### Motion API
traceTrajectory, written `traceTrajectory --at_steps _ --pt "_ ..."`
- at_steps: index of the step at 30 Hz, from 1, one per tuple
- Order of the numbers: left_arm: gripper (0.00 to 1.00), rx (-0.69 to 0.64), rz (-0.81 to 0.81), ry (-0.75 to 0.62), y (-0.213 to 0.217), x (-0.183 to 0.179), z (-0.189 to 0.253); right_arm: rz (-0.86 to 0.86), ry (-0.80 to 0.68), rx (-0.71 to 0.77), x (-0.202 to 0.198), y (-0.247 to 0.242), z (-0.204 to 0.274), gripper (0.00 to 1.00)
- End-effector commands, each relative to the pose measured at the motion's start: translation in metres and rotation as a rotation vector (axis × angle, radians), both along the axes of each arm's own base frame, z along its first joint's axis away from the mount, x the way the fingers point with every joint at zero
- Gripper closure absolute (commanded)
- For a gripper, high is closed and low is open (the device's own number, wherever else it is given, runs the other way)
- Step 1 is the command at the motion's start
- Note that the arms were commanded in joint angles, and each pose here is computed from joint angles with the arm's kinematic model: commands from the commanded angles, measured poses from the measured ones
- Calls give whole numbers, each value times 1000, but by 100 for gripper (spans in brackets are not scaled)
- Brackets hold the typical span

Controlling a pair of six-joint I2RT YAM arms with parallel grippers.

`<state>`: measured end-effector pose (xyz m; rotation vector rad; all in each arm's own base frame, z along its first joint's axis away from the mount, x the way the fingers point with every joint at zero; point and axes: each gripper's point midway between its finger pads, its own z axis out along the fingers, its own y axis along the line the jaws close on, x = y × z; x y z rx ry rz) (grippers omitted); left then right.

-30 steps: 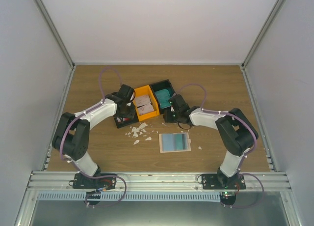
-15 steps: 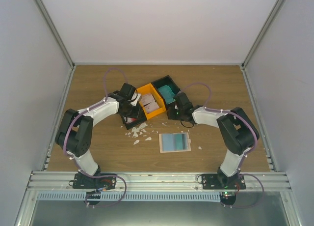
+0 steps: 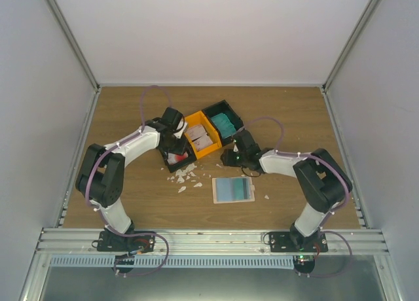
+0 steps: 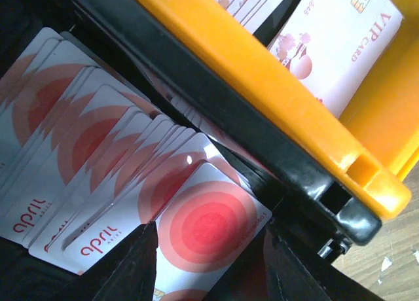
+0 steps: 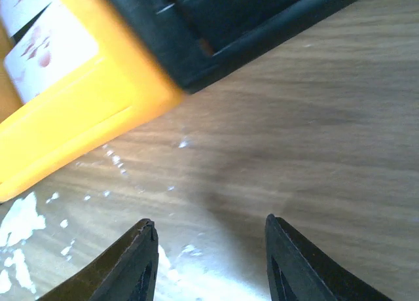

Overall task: Put the credit cards into the card holder
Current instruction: Adjust the storage box at the center of the board, then pick up the credit card from the storage box.

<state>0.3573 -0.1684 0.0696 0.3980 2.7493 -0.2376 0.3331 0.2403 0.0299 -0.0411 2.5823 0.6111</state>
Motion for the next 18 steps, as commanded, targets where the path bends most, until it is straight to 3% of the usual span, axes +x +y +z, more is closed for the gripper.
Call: traceTrajectory --at_steps 1,10,18 --pt "52 45 -64 24 0 -2 -6 65 -79 54 -5 24 19 54" --pt "59 98 -102 70 3 0 -26 185 -122 20 -14 63 17 53" --pt "44 137 -90 87 9 1 -35 237 -129 5 -24 84 10 53"
